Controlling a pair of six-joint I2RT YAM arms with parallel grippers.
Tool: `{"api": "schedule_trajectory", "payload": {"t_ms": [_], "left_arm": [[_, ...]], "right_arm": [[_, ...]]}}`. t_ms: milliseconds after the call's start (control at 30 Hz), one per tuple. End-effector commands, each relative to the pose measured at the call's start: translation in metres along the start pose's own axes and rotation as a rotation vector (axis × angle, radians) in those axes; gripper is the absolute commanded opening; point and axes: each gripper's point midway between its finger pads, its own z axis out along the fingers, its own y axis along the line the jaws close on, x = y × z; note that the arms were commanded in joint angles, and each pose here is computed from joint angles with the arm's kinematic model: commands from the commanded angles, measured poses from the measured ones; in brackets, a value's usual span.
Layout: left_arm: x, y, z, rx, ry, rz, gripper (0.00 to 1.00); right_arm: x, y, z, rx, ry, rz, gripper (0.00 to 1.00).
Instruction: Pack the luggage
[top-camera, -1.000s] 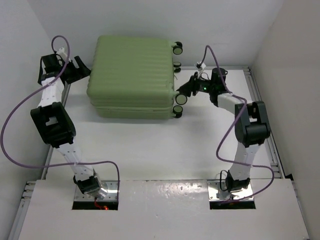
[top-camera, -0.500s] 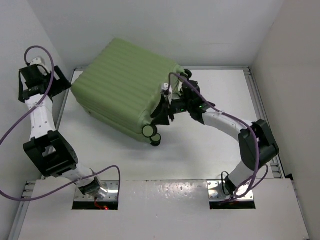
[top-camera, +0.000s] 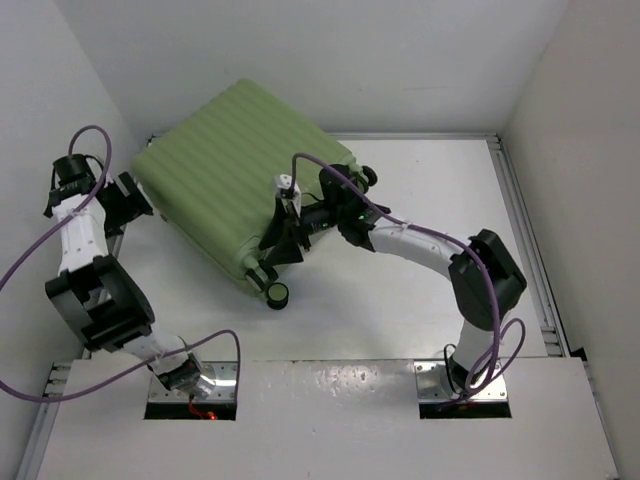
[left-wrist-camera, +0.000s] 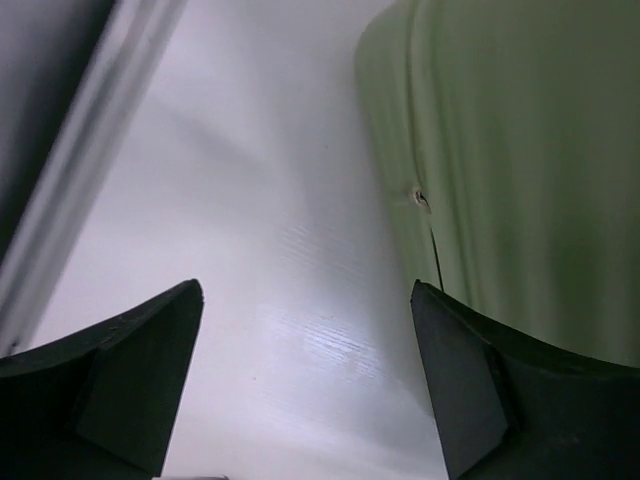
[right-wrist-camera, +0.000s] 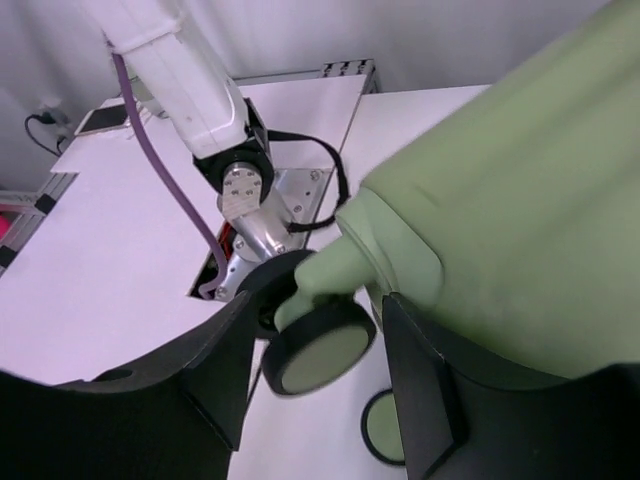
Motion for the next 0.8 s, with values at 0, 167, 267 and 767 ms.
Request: {"api": "schedule_trajectory", "payload": {"t_ms": [0,167,267,767], "left_arm": [[0.01,-0.011,0.039,0.05,0.092,-0.041,0.88],[-0.002,-0.084,0.089,0.281,0.173,-0.009,0.82],[-0.043,-0.144,0.103,0.354,0.099,0.068,0.79],[-0.128,-0.245,0.114,0.408,-0.199,0.212,0.99]], "right_arm": [[-0.04,-0.022,-0.038,0.149,-0.097,-0.104,0.54],[-0.012,-0.027,-0.077,0.269,-0.048,-0.044,0.56],[-0.005,-0.031,-0.099,0.342,-0.042,-0.015,0.57],[0.015,-0.051,-0.151,0.564,-0.003,0.068,0.57]]}}
